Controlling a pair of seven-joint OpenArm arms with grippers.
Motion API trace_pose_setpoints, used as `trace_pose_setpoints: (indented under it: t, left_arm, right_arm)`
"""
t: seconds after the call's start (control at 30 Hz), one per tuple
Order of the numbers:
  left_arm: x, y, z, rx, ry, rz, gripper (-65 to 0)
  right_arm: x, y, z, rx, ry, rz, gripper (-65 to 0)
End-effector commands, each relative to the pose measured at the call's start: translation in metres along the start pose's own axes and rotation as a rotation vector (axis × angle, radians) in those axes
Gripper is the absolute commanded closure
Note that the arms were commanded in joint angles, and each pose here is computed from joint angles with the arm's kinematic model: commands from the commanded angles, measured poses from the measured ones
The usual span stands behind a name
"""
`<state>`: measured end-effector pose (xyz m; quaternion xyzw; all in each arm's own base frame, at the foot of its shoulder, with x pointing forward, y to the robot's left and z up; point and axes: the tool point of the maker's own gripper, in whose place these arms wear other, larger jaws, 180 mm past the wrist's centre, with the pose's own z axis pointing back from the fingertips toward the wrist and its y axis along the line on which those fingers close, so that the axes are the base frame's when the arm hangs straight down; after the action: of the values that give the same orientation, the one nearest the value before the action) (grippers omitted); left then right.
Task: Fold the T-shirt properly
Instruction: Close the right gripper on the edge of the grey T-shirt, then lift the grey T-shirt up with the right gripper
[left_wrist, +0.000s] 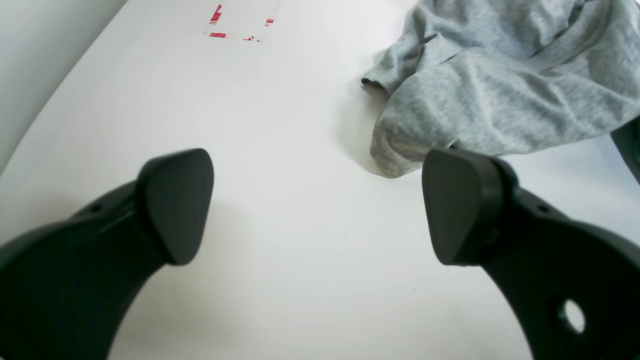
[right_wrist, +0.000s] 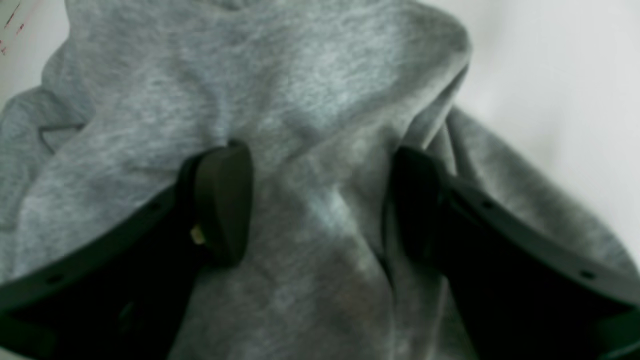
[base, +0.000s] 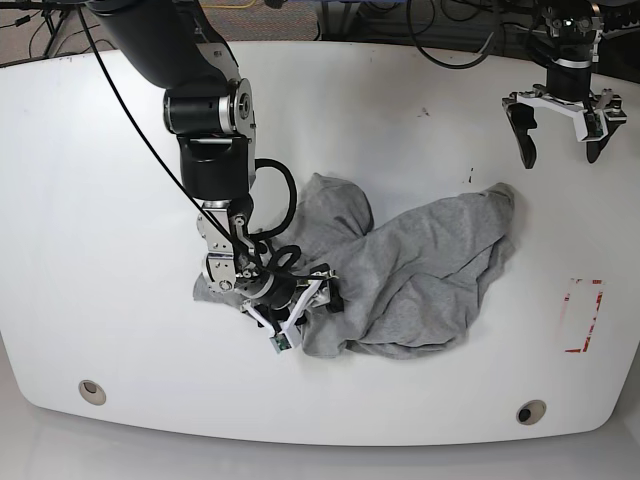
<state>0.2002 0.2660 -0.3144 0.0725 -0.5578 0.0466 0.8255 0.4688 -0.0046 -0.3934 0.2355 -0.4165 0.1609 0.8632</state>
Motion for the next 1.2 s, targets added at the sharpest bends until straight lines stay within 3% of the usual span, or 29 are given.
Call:
trace_pose_setpoints:
  t: [0.0,0.07,0.27,0.43,0.57,0.97,1.17]
  left_arm:
    - [0.012,0.001,0.001,0.0,-0.043,-0.004,-63.3]
    - [0.012,0.001,0.001,-0.001,-0.044,-0.004,-63.3]
    - [0.013,0.0,0.0,-0.004,-0.046,-0.004,-63.3]
    - [0.013,-0.001,0.0,-0.006,-0.047,-0.003,-63.3]
    - [0.012,-0.001,0.0,-0.006,-0.046,-0.003,-63.3]
    - [0.004,-0.009,-0.004,-0.036,-0.023,0.002,-63.3]
    - [0.004,-0.022,-0.008,-0.084,-0.021,-0.008,-63.3]
  right_arm:
    - [0.035,0.0,0.002,0.003,-0.079,0.019,-38.5]
    - [0.033,0.0,0.001,0.004,-0.077,0.018,-32.7]
    - [0.039,0.002,0.002,0.005,-0.087,0.03,0.0]
    - [0.054,0.002,0.014,-0.019,-0.104,0.082,-3.2]
    - [0.071,0.01,0.03,-0.043,-0.126,0.142,-1.1]
    - [0.12,0.074,0.093,-0.084,-0.213,0.446,-0.2]
    - [0.148,0.093,0.122,-0.107,-0.302,0.527,-0.2]
